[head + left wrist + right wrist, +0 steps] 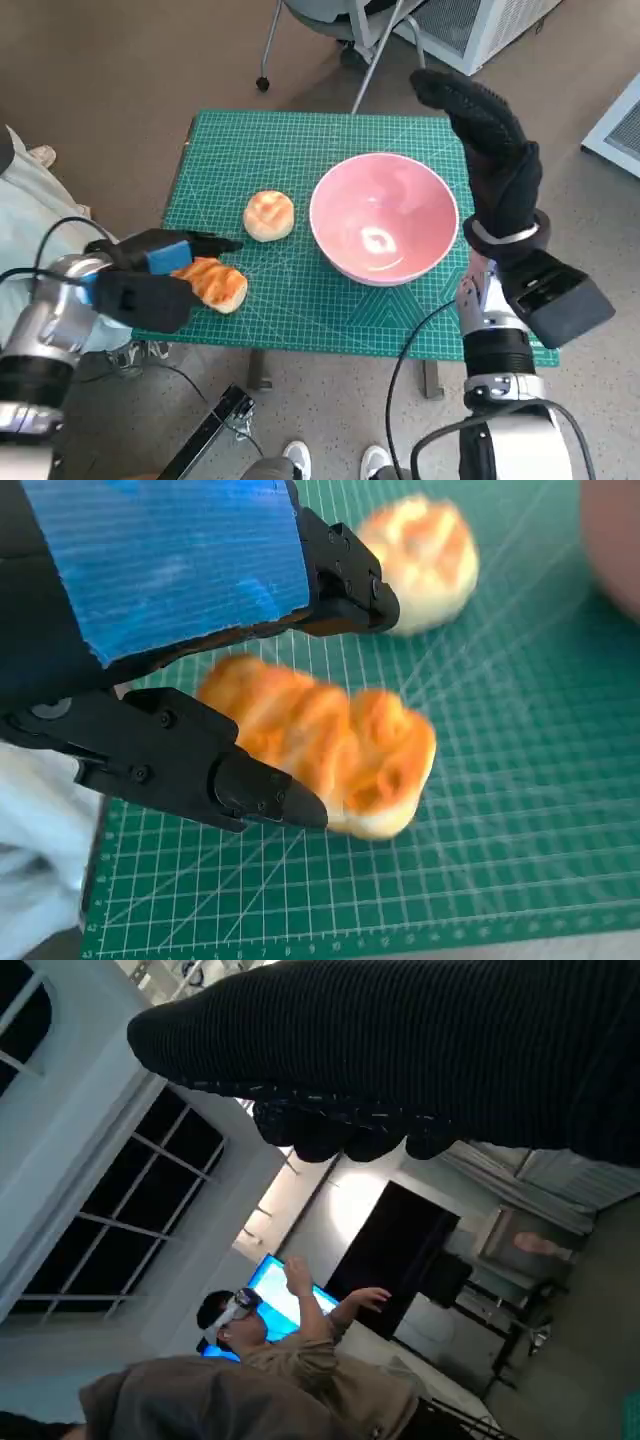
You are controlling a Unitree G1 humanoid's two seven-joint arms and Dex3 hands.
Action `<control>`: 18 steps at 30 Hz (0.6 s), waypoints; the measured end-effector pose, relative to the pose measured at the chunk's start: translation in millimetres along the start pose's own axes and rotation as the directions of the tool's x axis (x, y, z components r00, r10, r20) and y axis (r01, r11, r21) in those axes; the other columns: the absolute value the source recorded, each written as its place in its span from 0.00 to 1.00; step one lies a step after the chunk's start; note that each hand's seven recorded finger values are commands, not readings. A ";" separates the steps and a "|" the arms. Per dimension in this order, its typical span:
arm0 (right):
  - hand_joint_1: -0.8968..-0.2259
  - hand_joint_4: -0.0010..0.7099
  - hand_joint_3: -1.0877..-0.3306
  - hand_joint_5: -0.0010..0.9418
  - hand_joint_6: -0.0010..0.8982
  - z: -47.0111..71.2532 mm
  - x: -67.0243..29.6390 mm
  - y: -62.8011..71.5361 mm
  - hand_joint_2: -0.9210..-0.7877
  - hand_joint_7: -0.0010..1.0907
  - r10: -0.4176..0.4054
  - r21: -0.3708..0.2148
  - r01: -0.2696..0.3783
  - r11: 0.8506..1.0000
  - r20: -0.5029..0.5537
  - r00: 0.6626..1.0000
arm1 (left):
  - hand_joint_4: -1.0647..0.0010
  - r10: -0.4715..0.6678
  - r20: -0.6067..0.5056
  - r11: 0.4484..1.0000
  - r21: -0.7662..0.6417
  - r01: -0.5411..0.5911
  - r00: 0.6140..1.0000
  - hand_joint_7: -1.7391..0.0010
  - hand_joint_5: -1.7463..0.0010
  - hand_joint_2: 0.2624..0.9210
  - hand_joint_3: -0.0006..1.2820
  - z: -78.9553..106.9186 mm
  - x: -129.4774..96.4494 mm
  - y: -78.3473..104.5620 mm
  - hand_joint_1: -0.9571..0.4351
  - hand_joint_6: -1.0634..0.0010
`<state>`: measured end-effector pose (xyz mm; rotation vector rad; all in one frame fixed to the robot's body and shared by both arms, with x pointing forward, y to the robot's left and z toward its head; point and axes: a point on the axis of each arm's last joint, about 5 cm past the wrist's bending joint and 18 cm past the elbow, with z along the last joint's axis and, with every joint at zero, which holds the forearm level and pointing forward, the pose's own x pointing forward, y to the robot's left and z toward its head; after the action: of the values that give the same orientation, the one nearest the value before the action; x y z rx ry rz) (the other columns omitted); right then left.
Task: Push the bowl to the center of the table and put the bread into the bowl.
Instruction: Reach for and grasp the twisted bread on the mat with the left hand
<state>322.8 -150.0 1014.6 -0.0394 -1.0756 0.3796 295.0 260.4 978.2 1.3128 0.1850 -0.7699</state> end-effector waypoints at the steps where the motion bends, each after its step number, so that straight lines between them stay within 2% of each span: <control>1: 0.51 0.50 0.50 0.01 0.01 0.1 0.0 -0.3 0.00 0.83 0.001 -0.001 -0.001 1.000 0.000 1.000 | 0.72 -0.011 -0.005 1.000 0.003 0.011 1.000 0.98 0.99 0.83 0.01 0.3 2.4 -1.2 0.58 0.60; 6: 0.51 0.51 0.51 0.01 0.01 0.2 0.1 -0.7 0.00 0.83 0.003 0.000 -0.003 1.000 -0.003 1.000 | 0.58 -0.034 -0.038 0.999 0.036 0.035 0.999 0.96 0.97 0.93 0.02 1.8 10.4 -1.0 0.64 0.50; 7: 0.51 0.51 0.51 0.01 0.01 0.2 0.2 -0.7 0.00 0.83 0.003 0.000 -0.003 1.000 -0.004 1.000 | 0.50 -0.037 -0.043 0.998 0.041 0.039 0.998 0.94 0.95 0.95 0.04 2.1 11.3 -0.3 0.65 0.44; 8: 0.51 0.51 0.51 0.01 0.01 0.2 0.2 -0.7 0.00 0.83 0.004 0.001 -0.004 1.000 -0.005 1.000 | 0.48 -0.039 -0.050 0.998 0.049 0.041 0.998 0.94 0.95 0.96 0.04 2.5 12.2 0.6 0.65 0.42; 9: 0.51 0.51 0.51 0.01 0.01 0.2 0.2 -0.6 0.00 0.83 0.005 0.001 -0.005 1.000 -0.005 1.000 | 0.49 -0.041 -0.054 0.998 0.054 0.044 0.998 0.69 0.69 0.98 0.08 2.7 13.0 1.2 0.67 0.46; 10: 0.51 0.51 0.51 0.01 0.01 0.3 0.2 -0.5 0.00 0.83 0.005 0.001 -0.005 1.000 -0.005 1.000 | 0.51 -0.043 -0.057 0.997 0.058 0.046 0.997 0.53 0.52 0.98 0.12 2.9 13.3 2.0 0.67 0.50; 12: 0.51 0.51 0.51 0.01 0.02 0.4 -0.1 -0.6 0.00 0.82 0.005 0.000 -0.005 1.000 -0.004 1.000 | 0.48 -0.042 -0.055 0.997 0.067 0.045 0.998 0.42 0.38 0.99 0.12 3.5 12.9 3.6 0.68 0.51; 14: 0.51 0.51 0.51 0.01 0.02 0.6 -0.6 -0.7 0.00 0.82 0.004 0.000 -0.004 1.000 -0.004 1.000 | 0.46 -0.033 -0.040 0.996 0.077 0.036 0.999 0.39 0.31 1.00 0.11 4.4 9.8 6.9 0.68 0.48; 18: 0.51 0.51 0.51 0.01 0.02 0.9 -2.4 -1.7 0.00 0.82 0.003 -0.002 -0.003 1.000 -0.008 1.000 | 0.46 0.034 0.061 0.998 0.044 -0.037 0.998 0.43 0.21 1.00 0.09 5.4 -3.0 15.0 0.69 0.39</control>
<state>321.4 -152.5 1013.4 -0.0438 -1.0683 0.3807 300.2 257.5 993.3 1.3307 0.0957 -0.7863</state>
